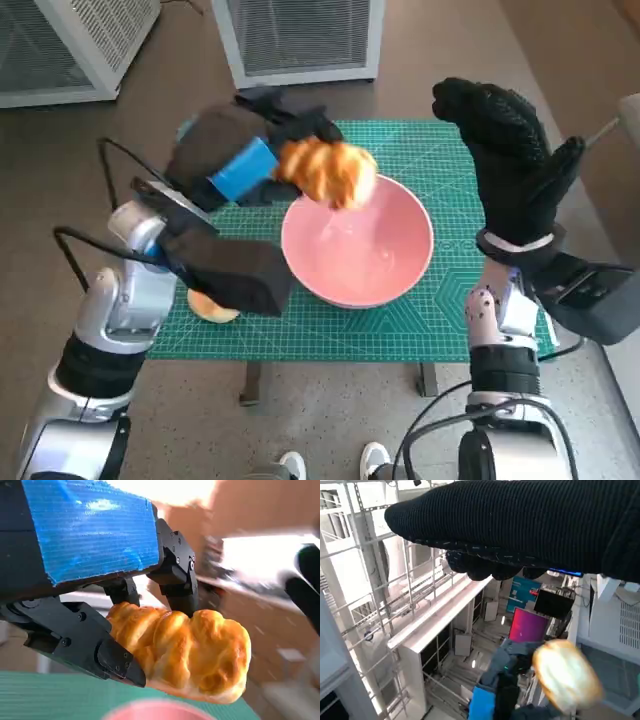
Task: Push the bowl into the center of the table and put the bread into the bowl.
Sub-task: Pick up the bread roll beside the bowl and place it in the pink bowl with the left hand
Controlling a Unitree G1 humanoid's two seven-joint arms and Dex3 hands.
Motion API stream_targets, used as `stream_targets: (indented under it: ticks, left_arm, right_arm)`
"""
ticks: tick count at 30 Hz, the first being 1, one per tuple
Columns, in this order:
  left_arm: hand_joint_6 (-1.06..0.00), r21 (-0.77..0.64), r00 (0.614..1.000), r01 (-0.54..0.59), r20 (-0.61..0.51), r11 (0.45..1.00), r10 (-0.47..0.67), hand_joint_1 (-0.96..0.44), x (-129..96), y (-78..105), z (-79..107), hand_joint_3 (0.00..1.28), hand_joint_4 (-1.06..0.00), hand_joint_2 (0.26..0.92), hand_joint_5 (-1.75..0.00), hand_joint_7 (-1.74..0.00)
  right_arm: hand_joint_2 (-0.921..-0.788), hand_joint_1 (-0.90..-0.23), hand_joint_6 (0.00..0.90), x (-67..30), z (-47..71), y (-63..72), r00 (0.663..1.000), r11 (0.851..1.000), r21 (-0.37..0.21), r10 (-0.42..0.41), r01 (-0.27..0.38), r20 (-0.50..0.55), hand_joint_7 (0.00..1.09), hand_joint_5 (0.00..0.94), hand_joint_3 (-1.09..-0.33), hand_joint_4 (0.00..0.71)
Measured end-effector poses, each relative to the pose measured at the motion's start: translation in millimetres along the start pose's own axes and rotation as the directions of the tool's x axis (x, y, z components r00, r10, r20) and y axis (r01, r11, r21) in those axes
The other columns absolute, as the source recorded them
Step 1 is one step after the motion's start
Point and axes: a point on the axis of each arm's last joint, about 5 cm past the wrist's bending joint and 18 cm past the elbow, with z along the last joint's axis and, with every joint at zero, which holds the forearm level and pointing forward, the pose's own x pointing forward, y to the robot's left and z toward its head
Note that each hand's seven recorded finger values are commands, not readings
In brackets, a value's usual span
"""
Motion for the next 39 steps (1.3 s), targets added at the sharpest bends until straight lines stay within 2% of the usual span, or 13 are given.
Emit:
stream_targets:
  ticks: [10,17,19,21,22,23,24,26,30,31,32,35,39]
  left_arm:
    - [-0.65,-0.025,0.99,0.135,0.049,0.991,-0.133,0.0,7,-26.4,2.6,0.07,-0.67,0.919,-1.23,-1.1]
    - [-0.65,-0.045,0.982,0.185,0.042,0.982,-0.183,0.0,9,-39.8,-0.7,0.08,-0.71,0.905,-1.22,-1.07]
    - [-0.63,-0.039,0.978,0.206,0.031,0.978,-0.205,0.0,10,-44.5,-1.5,0.07,-0.72,0.912,-1.21,-1.09]
    - [-0.54,-0.036,0.976,0.218,0.026,0.975,-0.217,0.0,10,-47.2,-1.8,0.12,-0.68,0.916,-1.26,-1.17]
    - [-0.48,-0.036,0.975,0.222,0.025,0.974,-0.221,0.0,10,-48.1,-1.6,0.12,-0.58,0.892,-1.03,-0.98]
    - [-0.47,-0.036,0.974,0.225,0.024,0.974,-0.224,0.0,10,-48.5,-1.5,0.12,-0.57,0.886,-0.92,-0.88]
    - [-0.47,-0.036,0.973,0.229,0.023,0.973,-0.228,0.0,9,-48.6,-1.1,0.1,-0.56,0.882,-0.72,-0.72]
    - [-0.49,-0.035,0.973,0.231,0.021,0.972,-0.231,0.0,9,-48.4,-0.6,0.07,-0.56,0.884,-0.5,-0.52]
    - [-0.5,-0.033,0.972,0.234,0.019,0.972,-0.234,0.0,9,-48.0,0.0,0.04,-0.57,0.888,-0.37,-0.41]
    - [-0.36,-0.032,0.972,0.234,0.02,0.972,-0.233,-0.11,9,-47.8,0.3,0.04,-0.38,0.862,-0.25,-0.32]
    - [-0.28,-0.022,0.971,0.24,0.011,0.97,-0.24,-0.2,8,-46.7,1.2,0.04,-0.26,0.847,-0.17,-0.26]
    - [-0.17,0.011,0.964,0.267,-0.016,0.964,-0.266,-0.33,4,-41.9,5.2,0.04,-0.11,0.833,-0.07,-0.19]
    - [-0.12,0.028,0.958,0.284,-0.052,0.958,-0.282,-0.43,-1,-35.8,8.5,0.03,-0.03,0.833,-0.01,-0.15]
  right_arm:
    - [-0.921,-0.518,0.098,-2.5,1.1,-0.8,1.0,1.0,-0.002,-0.001,0.001,-0.007,0.53,0.008,-0.483,0.279]
    - [-0.921,-0.507,0.101,-2.9,2.4,-0.9,1.0,1.0,-0.014,-0.001,0.001,-0.007,0.53,0.008,-0.483,0.282]
    - [-0.921,-0.507,0.102,-3.0,2.7,-0.8,1.0,1.0,-0.018,-0.001,0.001,-0.009,0.52,0.008,-0.483,0.283]
    - [-0.921,-0.508,0.102,-3.1,2.7,-0.7,1.0,1.0,-0.019,-0.001,0.001,-0.009,0.52,0.008,-0.483,0.283]
    - [-0.921,-0.508,0.102,-3.2,2.7,-0.6,1.0,1.0,-0.019,-0.001,0.001,-0.01,0.52,0.007,-0.483,0.283]
    - [-0.921,-0.508,0.102,-3.3,2.6,-0.6,1.0,1.0,-0.019,-0.002,0.001,-0.01,0.52,0.007,-0.483,0.283]
    - [-0.921,-0.509,0.102,-3.5,2.6,-0.5,1.0,1.0,-0.019,-0.002,0.002,-0.011,0.52,0.007,-0.483,0.283]
    - [-0.921,-0.509,0.103,-3.5,2.6,-0.5,1.0,1.0,-0.019,-0.002,0.002,-0.011,0.52,0.007,-0.483,0.283]
    - [-0.921,-0.509,0.103,-3.5,2.6,-0.5,1.0,1.0,-0.019,-0.003,0.003,-0.011,0.52,0.006,-0.483,0.283]
    - [-0.921,-0.509,0.103,-3.5,2.6,-0.5,1.0,1.0,-0.019,-0.003,0.003,-0.011,0.52,0.006,-0.483,0.283]
    - [-0.921,-0.508,0.103,-3.4,2.7,-0.4,1.0,1.0,-0.019,-0.004,0.004,-0.01,0.52,0.006,-0.483,0.283]
    - [-0.921,-0.508,0.102,-4.0,2.7,-0.1,1.0,1.0,-0.02,-0.008,0.007,-0.011,0.52,0.006,-0.484,0.283]
    - [-0.921,-0.511,0.093,-5.5,2.5,0.2,1.0,1.0,-0.022,-0.015,0.015,-0.016,0.51,0.005,-0.486,0.283]
